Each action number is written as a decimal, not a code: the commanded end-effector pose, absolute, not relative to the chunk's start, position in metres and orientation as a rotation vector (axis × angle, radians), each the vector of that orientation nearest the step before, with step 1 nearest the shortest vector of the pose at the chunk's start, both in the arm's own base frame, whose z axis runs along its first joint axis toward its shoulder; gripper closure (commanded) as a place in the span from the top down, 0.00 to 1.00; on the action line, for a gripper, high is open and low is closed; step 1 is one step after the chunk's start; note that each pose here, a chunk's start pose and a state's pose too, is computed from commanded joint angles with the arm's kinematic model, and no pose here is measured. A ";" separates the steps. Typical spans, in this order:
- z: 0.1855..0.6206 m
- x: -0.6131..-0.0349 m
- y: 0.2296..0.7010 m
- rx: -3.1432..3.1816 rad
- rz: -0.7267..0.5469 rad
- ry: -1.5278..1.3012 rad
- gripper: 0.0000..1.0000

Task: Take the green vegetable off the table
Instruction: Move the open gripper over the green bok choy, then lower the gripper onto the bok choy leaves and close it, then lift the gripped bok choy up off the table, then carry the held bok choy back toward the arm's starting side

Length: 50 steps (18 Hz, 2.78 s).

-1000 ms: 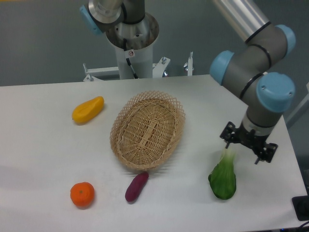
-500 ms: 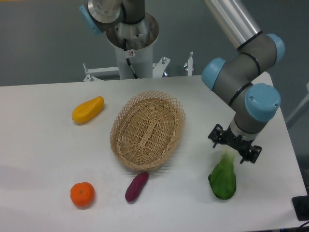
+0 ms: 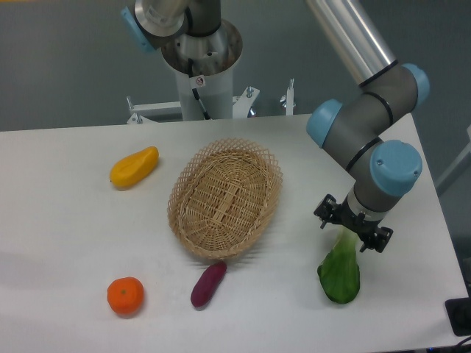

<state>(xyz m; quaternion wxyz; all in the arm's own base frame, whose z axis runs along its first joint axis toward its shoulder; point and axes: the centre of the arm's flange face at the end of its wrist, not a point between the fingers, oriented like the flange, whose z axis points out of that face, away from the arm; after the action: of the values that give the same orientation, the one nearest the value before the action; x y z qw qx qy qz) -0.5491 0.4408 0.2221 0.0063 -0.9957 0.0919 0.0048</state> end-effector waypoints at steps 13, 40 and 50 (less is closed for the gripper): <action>0.195 -0.542 0.428 -3.232 0.077 0.293 1.00; 0.267 -0.509 0.501 -2.960 0.166 0.322 0.37; 0.301 -0.492 0.521 -2.862 0.172 0.367 0.37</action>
<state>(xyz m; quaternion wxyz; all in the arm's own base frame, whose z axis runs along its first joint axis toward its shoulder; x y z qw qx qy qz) -0.4924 0.5209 0.3009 0.1249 -0.9824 0.1259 0.0591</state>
